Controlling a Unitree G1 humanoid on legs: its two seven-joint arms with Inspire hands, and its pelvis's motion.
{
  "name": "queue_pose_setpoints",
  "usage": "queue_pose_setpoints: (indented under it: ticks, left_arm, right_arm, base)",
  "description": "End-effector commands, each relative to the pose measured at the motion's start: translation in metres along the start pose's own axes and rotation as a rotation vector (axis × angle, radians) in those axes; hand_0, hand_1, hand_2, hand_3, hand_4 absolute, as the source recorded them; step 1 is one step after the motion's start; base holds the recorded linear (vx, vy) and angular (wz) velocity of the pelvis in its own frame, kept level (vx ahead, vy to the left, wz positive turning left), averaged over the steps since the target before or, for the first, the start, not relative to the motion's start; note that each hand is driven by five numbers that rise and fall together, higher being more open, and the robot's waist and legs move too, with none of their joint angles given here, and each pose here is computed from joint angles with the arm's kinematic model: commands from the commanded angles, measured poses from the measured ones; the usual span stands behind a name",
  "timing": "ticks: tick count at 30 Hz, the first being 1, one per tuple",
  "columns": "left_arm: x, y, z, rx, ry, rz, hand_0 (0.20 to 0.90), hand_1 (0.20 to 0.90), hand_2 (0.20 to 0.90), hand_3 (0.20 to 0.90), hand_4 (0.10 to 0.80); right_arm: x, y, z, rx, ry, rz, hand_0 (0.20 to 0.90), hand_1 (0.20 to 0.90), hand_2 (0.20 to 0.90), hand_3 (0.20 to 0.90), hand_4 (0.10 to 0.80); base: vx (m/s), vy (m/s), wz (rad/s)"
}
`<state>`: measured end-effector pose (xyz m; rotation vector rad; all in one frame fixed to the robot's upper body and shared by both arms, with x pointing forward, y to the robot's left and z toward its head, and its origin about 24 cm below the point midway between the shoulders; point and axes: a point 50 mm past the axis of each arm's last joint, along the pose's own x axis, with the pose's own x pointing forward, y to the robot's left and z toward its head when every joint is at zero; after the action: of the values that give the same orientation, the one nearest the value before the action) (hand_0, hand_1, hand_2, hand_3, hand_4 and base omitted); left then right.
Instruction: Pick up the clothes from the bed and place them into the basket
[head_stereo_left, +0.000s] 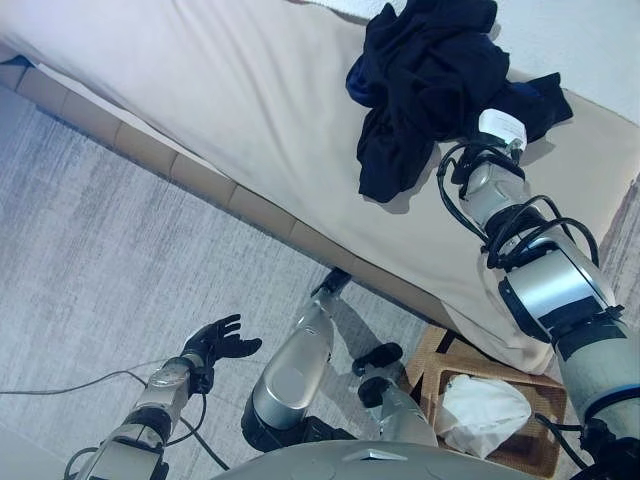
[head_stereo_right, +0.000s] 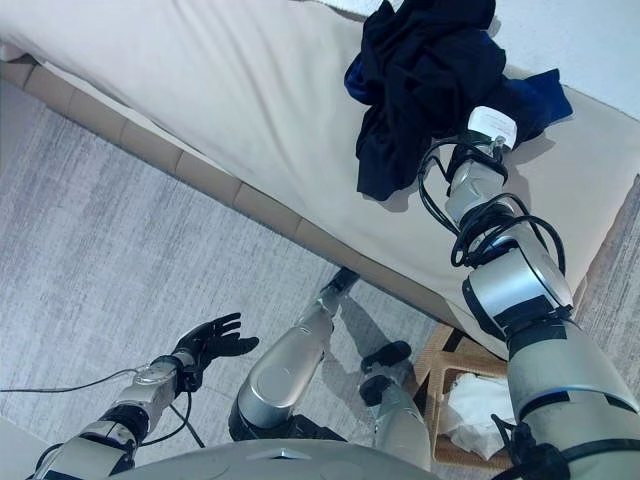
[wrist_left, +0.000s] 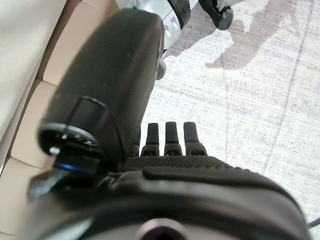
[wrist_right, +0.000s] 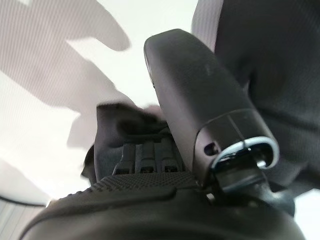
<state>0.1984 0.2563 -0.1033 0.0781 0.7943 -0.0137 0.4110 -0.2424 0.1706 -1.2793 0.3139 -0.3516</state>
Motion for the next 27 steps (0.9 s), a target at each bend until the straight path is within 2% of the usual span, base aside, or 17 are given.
queue_pose_setpoints:
  ticks: [1,4,5,6,7,13,18,27]
  left_arm:
    - [-0.012,0.014,-0.017,0.032,0.018,0.012,0.900,0.900,0.900,0.900,0.800]
    - [-0.013,0.012,-0.016,0.037,0.003,0.003,0.900,0.900,0.900,0.900,0.800]
    - [-0.013,0.012,-0.015,0.037,0.001,0.000,0.900,0.900,0.900,0.900,0.800]
    - [-0.013,0.011,-0.016,0.036,-0.001,0.000,0.900,0.900,0.900,0.900,0.800]
    - [-0.013,0.010,-0.016,0.033,-0.003,0.000,0.900,0.900,0.900,0.900,0.800]
    - [-0.012,0.007,-0.015,0.028,-0.015,-0.001,0.900,0.900,0.900,0.900,0.800]
    - [-0.014,0.007,-0.025,-0.002,0.000,0.042,0.900,0.900,0.900,0.900,0.800]
    - [-0.027,0.012,-0.063,-0.009,0.121,0.103,0.900,0.900,0.900,0.900,0.800]
  right_arm:
    - [0.002,-0.064,0.027,-0.021,-0.107,-0.195,0.900,0.900,0.900,0.900,0.800]
    - [-0.005,-0.070,0.056,0.038,-0.309,-0.208,0.900,0.900,0.900,0.900,0.800]
    - [-0.010,-0.070,0.067,0.028,-0.383,-0.191,0.808,0.808,0.808,0.793,0.693]
    - [-0.014,-0.068,0.076,0.014,-0.445,-0.177,0.625,0.625,0.625,0.579,0.479]
    - [-0.018,-0.068,0.085,0.013,-0.499,-0.165,0.300,0.300,0.300,0.200,0.100]
    - [-0.032,-0.069,0.105,0.103,-0.625,-0.226,0.300,0.300,0.300,0.200,0.100]
    - [-0.055,-0.095,0.114,0.607,-0.732,-0.353,0.300,0.300,0.300,0.200,0.100]
    - [-0.084,-0.118,0.085,0.961,-0.843,-0.490,0.300,0.300,0.300,0.200,0.100]
  base:
    - [0.000,0.000,0.00]
    - [0.004,-0.001,0.02]
    - [0.000,0.000,0.00]
    - [0.000,0.000,0.00]
    - [0.000,0.000,0.00]
    - [-0.016,-0.001,-0.01]
    - [0.000,-0.008,-0.05]
    - [0.062,-0.015,-0.19]
